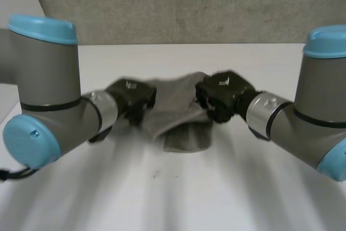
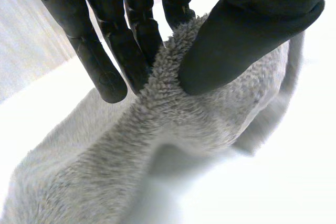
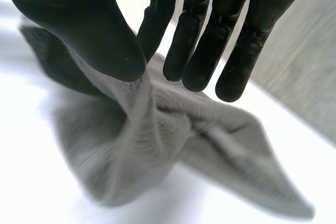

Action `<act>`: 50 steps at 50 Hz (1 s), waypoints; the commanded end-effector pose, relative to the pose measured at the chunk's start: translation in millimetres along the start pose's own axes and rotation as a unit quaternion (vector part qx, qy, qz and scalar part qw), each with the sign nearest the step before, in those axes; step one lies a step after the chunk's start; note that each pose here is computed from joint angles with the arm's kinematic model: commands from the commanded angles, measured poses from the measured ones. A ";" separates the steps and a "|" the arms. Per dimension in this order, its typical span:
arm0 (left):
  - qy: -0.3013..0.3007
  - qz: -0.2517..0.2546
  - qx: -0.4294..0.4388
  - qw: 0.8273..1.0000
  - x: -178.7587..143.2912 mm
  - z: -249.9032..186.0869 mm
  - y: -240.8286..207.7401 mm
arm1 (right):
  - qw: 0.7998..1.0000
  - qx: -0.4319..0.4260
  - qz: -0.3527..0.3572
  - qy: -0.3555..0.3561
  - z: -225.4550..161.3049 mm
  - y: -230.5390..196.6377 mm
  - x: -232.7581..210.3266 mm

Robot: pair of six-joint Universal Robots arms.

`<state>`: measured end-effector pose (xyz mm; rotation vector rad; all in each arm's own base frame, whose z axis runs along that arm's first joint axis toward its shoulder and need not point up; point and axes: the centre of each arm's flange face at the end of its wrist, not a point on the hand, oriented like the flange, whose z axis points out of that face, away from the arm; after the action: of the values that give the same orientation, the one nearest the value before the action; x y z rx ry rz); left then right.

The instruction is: Fold the towel.

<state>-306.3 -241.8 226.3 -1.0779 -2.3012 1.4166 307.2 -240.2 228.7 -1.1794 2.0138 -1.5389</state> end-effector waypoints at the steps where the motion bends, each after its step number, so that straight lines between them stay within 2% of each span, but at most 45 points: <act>1: -0.011 -0.020 -0.050 0.998 -18.7 12.2 12.2 | 1.000 -0.011 -0.002 0.005 18.6 15.6 2.6; 7: -0.025 -0.020 -0.028 0.999 -27.8 25.6 4.4 | 0.998 0.000 0.056 0.022 29.1 25.4 5.8; 9: -0.030 -0.026 -0.022 0.999 -30.1 27.8 3.1 | 0.993 -0.012 0.110 0.035 28.2 34.5 8.3; 13: -0.044 -0.033 -0.031 0.998 -36.4 28.9 8.5 | 0.987 -0.025 0.154 0.046 21.7 42.2 6.7; 18: -0.062 -0.038 -0.055 0.996 -39.6 23.5 20.1 | 0.976 -0.034 0.206 0.063 10.6 53.5 11.1; 20: -0.071 -0.047 -0.050 0.995 -41.6 9.4 16.1 | 0.970 -0.052 0.228 0.069 6.1 70.1 12.8; 29: -0.080 -0.123 -0.012 0.989 -36.7 -23.1 8.6 | 0.971 -0.033 0.224 0.071 13.3 86.5 8.3; 31: -0.082 -0.156 0.007 0.984 -32.9 -35.2 10.3 | 0.973 -0.030 0.218 0.071 19.9 92.5 6.5; 39: -0.078 -0.214 0.040 0.973 -16.3 -60.2 26.2 | 0.977 -0.019 0.205 0.056 37.9 98.9 -4.7; 44: -0.067 -0.234 0.030 0.969 -1.9 -67.0 44.9 | 0.981 -0.021 0.183 0.052 41.8 101.4 -8.7; 50: -0.052 -0.224 -0.001 0.973 20.8 -73.7 64.9 | 0.989 -0.015 0.133 0.057 33.0 91.3 -4.0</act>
<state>-248.7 -183.6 222.0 -0.3931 -2.3711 1.3775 299.9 -252.4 121.2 -0.7143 2.1878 -1.4120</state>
